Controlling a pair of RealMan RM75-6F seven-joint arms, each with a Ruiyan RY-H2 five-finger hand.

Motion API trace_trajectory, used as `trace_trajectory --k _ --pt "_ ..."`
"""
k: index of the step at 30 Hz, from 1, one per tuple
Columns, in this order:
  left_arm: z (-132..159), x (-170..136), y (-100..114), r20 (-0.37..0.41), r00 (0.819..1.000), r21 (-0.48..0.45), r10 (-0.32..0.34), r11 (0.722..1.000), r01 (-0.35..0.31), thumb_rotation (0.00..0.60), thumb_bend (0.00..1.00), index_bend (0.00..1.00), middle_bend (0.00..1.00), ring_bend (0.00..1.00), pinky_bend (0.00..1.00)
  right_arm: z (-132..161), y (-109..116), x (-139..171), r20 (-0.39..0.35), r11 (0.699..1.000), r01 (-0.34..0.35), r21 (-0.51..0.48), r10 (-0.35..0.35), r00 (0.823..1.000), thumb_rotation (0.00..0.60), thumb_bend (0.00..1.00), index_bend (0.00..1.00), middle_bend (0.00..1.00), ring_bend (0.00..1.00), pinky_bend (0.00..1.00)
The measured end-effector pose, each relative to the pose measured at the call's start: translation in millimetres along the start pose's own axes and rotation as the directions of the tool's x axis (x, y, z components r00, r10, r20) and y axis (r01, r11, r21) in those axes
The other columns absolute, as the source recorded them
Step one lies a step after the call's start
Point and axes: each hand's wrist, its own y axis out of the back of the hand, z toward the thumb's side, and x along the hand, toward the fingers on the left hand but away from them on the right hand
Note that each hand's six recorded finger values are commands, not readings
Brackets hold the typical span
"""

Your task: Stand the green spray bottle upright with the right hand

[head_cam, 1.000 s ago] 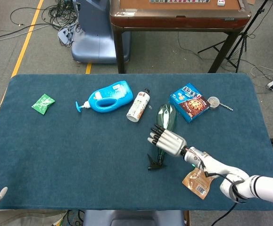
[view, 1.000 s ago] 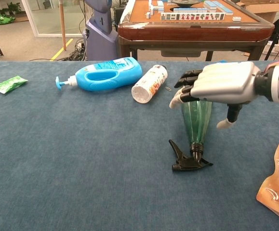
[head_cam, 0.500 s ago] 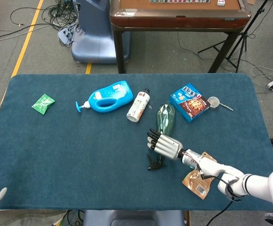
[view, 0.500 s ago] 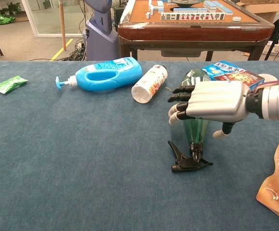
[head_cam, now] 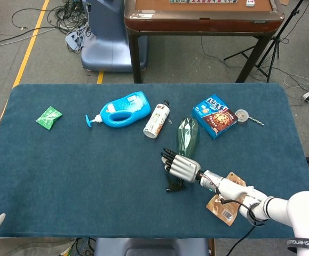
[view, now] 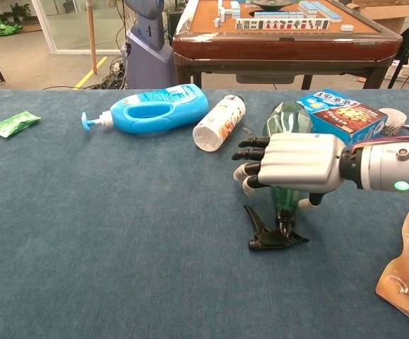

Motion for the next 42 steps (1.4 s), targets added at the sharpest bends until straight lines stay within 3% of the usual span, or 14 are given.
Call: trace_trajectory --k 8,14,17,23,26,29,36,42 --pt "-1.9 -0.6 -0.2 -0.004 1.000 0.000 0.000 1.000 0.000 0.600 0.26 0.08 0.00 0.00 0.00 1.5 -3.8 -6.0 0.004 1.000 0.011 0.016 -0.011 1.000 0.600 0.32 0.49 0.24 0.04 0.00" --pt "-4.1 -1.3 -0.3 -0.009 1.000 0.001 -0.001 1.000 0.001 0.600 0.26 0.08 0.00 0.00 0.00 -4.7 6.8 -8.7 0.038 0.997 0.066 -0.026 -0.065 0.997 0.600 0.41 0.63 0.32 0.10 0.00" --pt "-3.7 -0.9 0.3 -0.007 1.000 0.001 0.000 1.000 0.000 0.600 0.26 0.08 0.00 0.00 0.00 -14.4 21.3 -8.5 0.084 0.989 0.128 -0.080 -0.121 0.989 0.600 0.42 0.66 0.33 0.12 0.00" --pt "-1.4 0.1 1.1 0.001 1.000 0.000 0.003 1.000 -0.003 0.600 0.26 0.08 0.00 0.00 0.00 -43.4 55.6 4.0 0.215 0.939 0.274 -0.206 -0.229 0.949 0.600 0.43 0.67 0.35 0.13 0.03" --pt "-0.2 0.4 1.6 0.006 1.000 0.001 0.004 1.000 -0.004 0.600 0.26 0.08 0.00 0.00 0.00 -56.3 66.0 14.9 0.282 0.901 0.325 -0.287 -0.245 0.928 0.600 0.43 0.67 0.35 0.13 0.04" --pt "1.0 0.8 2.3 0.009 1.000 0.001 0.005 1.000 -0.005 0.600 0.26 0.08 0.00 0.00 0.00 -68.0 73.8 27.7 0.351 0.842 0.378 -0.385 -0.245 0.904 0.600 0.43 0.67 0.35 0.13 0.04" --pt "2.5 1.5 2.6 0.013 1.000 0.002 0.003 1.000 -0.003 0.600 0.26 0.08 0.00 0.00 0.00 -92.5 77.5 61.3 0.487 0.639 0.470 -0.608 -0.168 0.857 0.600 0.43 0.67 0.35 0.13 0.04" --pt "4.6 1.8 2.5 0.020 1.000 0.003 0.002 1.000 -0.002 0.600 0.26 0.08 0.00 0.00 0.00 -101.0 73.7 79.4 0.517 0.478 0.480 -0.736 -0.061 0.854 0.600 0.43 0.67 0.35 0.13 0.04"
